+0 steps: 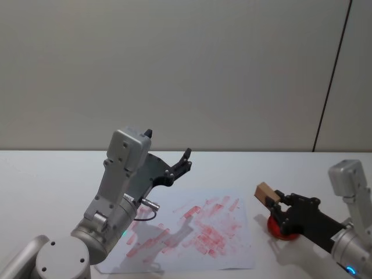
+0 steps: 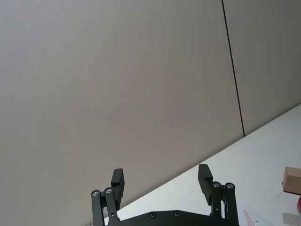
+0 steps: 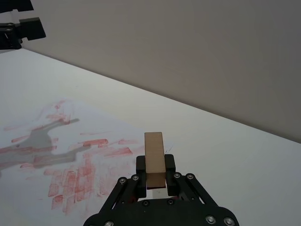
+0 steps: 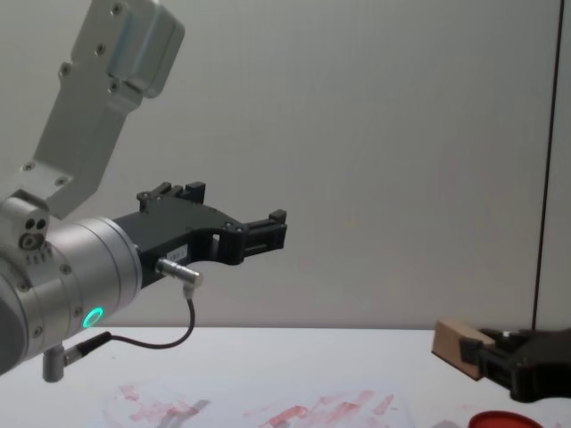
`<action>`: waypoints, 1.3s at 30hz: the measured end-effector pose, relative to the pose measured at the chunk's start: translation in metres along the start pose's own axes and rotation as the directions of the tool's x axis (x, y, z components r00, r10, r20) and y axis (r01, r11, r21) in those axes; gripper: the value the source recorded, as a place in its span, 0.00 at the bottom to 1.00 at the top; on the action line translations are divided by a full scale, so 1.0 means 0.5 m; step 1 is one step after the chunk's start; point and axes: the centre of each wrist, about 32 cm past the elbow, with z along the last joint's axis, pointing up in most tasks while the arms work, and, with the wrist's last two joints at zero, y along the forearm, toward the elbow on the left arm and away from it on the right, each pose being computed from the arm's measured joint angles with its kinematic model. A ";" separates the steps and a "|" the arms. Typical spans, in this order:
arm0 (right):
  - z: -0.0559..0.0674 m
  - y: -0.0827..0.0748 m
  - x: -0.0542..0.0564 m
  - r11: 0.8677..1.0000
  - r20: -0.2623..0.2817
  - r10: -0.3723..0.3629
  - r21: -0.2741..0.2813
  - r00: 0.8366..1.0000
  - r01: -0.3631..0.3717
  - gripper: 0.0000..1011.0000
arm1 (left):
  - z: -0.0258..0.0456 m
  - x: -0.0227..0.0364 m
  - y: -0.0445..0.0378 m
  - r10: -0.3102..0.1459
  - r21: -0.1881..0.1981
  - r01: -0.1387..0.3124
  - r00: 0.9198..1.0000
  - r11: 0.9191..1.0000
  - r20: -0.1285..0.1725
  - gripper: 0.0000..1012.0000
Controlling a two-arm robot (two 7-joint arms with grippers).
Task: Use the one hand to pick up the stamp and affix it onto the A4 paper.
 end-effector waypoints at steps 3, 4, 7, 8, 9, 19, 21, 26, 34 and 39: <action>-0.002 -0.006 0.007 1.000 0.003 -0.009 -0.008 1.000 0.009 0.21 | 0.000 0.000 0.000 0.000 0.000 0.000 1.000 1.000 0.000 0.99; -0.004 -0.008 0.010 1.000 0.004 -0.012 -0.014 1.000 0.012 0.21 | 0.000 0.000 0.000 0.000 0.000 0.000 1.000 1.000 0.000 0.99; -0.008 -0.010 0.015 1.000 0.004 -0.018 -0.025 1.000 0.018 0.21 | 0.000 0.000 0.000 0.000 0.000 0.000 1.000 1.000 0.000 0.99; -0.011 -0.011 0.018 0.999 0.006 -0.021 -0.033 1.000 0.021 0.21 | 0.000 0.000 0.000 0.000 0.000 0.000 1.000 1.000 0.000 0.99; -0.012 -0.012 0.019 0.999 0.006 -0.022 -0.036 1.000 0.022 0.21 | 0.000 0.000 0.000 0.000 0.000 0.000 1.000 1.000 0.000 0.99; -0.032 -0.012 0.032 0.995 0.018 -0.032 -0.091 0.999 0.033 0.21 | 0.000 0.000 0.000 0.000 0.000 0.000 1.000 1.000 0.000 0.99; -0.035 -0.012 0.033 0.995 0.019 -0.031 -0.099 0.999 0.033 0.21 | 0.000 0.000 0.000 0.000 0.000 0.000 1.000 1.000 0.000 0.99; -0.043 -0.011 0.036 0.992 0.023 -0.027 -0.120 0.999 0.029 0.21 | 0.000 0.000 0.000 0.000 0.000 0.000 1.000 1.000 0.000 0.99; -0.051 -0.012 0.040 0.989 0.025 -0.019 -0.144 1.000 0.023 0.30 | 0.000 0.000 0.000 0.000 0.000 0.000 1.000 1.000 0.000 0.99; -0.053 -0.013 0.042 0.989 0.024 -0.018 -0.150 1.000 0.022 0.50 | 0.000 0.000 0.000 0.000 0.000 0.000 1.000 1.000 0.000 0.99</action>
